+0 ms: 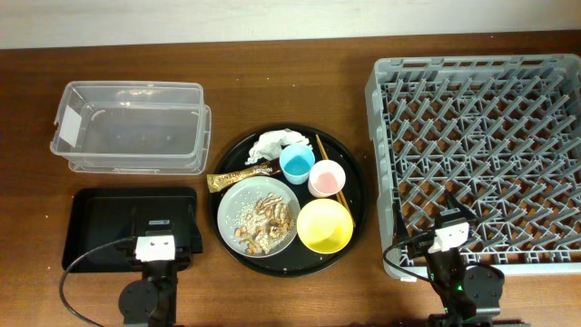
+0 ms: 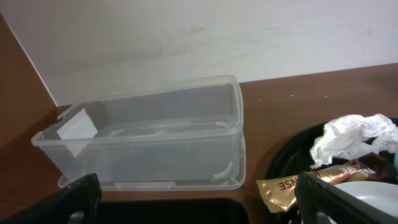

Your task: Sort waste into correct bins and load items into the dishwasher rack

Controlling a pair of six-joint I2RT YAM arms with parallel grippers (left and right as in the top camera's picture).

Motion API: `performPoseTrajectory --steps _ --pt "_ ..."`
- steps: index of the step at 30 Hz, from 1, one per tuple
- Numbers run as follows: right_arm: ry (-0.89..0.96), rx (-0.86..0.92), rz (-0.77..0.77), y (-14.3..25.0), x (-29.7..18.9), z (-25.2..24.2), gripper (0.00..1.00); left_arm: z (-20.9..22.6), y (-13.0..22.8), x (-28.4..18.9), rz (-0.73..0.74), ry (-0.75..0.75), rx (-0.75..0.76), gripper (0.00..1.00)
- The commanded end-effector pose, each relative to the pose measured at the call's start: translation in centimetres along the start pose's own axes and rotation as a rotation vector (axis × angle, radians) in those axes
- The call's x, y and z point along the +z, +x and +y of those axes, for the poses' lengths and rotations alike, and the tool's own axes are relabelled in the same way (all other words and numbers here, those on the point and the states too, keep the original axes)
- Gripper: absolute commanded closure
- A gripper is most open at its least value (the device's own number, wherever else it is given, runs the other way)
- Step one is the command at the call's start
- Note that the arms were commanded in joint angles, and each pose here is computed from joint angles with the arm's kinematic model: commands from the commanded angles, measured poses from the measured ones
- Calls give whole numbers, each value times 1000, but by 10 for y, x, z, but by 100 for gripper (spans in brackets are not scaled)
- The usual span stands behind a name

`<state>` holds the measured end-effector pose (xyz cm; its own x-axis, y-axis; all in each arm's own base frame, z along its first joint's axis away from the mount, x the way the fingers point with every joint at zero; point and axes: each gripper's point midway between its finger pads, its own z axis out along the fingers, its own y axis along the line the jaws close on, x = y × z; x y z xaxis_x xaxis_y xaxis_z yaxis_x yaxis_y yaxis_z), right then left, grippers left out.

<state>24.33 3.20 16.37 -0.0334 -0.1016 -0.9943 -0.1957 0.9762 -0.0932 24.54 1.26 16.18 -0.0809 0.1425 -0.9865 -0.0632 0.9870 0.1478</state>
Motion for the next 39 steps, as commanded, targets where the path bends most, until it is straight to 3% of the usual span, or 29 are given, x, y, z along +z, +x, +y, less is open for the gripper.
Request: performPoseTrajectory --steps 1,36,39 --pt "-10 14 9 4 0 2 2 -18 7 1 17 75 27 1" --pt "-10 14 9 4 0 2 2 -18 6 1 12 75 26 1" --pt "-10 14 9 4 0 2 2 -70 -28 -14 -142 396 11 1"
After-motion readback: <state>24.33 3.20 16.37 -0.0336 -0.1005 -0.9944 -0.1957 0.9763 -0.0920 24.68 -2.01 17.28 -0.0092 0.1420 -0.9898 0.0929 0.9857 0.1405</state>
